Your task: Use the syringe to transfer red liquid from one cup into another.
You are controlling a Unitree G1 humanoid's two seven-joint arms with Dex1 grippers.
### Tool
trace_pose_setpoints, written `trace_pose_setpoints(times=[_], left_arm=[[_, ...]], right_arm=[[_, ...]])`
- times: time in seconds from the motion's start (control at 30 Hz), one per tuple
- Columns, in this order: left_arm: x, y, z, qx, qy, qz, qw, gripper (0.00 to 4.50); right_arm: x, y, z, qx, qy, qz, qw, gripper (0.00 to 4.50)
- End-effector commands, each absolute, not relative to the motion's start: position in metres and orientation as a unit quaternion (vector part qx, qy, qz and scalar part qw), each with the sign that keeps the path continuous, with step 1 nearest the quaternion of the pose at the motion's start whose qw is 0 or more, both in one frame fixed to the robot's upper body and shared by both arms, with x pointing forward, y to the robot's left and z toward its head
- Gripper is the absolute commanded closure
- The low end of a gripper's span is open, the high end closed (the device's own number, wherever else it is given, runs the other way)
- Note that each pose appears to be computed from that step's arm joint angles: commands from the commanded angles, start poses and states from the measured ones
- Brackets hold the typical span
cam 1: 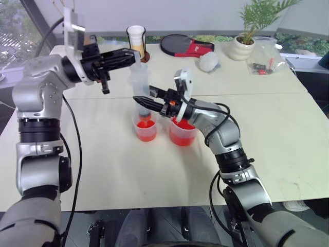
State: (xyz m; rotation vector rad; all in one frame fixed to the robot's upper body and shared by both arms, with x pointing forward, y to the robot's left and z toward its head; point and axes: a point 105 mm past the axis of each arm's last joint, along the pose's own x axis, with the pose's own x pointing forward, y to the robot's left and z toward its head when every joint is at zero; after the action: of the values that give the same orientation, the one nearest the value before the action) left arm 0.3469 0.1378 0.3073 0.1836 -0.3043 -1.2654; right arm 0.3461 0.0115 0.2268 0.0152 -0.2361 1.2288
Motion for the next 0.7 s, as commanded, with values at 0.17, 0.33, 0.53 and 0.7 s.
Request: trace_pose_setpoints(times=[0.17, 0.33, 0.53, 0.7], left_arm=[[0.347, 0.122, 0.275, 0.085, -0.088, -0.616, 0.778, 4.46], [0.351, 0.122, 0.268, 0.092, -0.075, -0.613, 0.781, 4.46], [0.352, 0.122, 0.269, 0.089, -0.076, -0.611, 0.783, 4.46], [0.355, 0.124, 0.274, 0.074, -0.077, -0.606, 0.788, 3.16]], right_arm=[[0.337, 0.009, 0.291, 0.001, -0.226, 0.565, 0.793, 3.09], [0.333, 0.011, 0.295, 0.001, -0.234, 0.566, 0.791, 3.09], [0.331, 0.010, 0.295, 0.000, -0.233, 0.568, 0.790, 3.09], [0.329, 0.012, 0.292, 0.001, -0.230, 0.571, 0.788, 3.09]])
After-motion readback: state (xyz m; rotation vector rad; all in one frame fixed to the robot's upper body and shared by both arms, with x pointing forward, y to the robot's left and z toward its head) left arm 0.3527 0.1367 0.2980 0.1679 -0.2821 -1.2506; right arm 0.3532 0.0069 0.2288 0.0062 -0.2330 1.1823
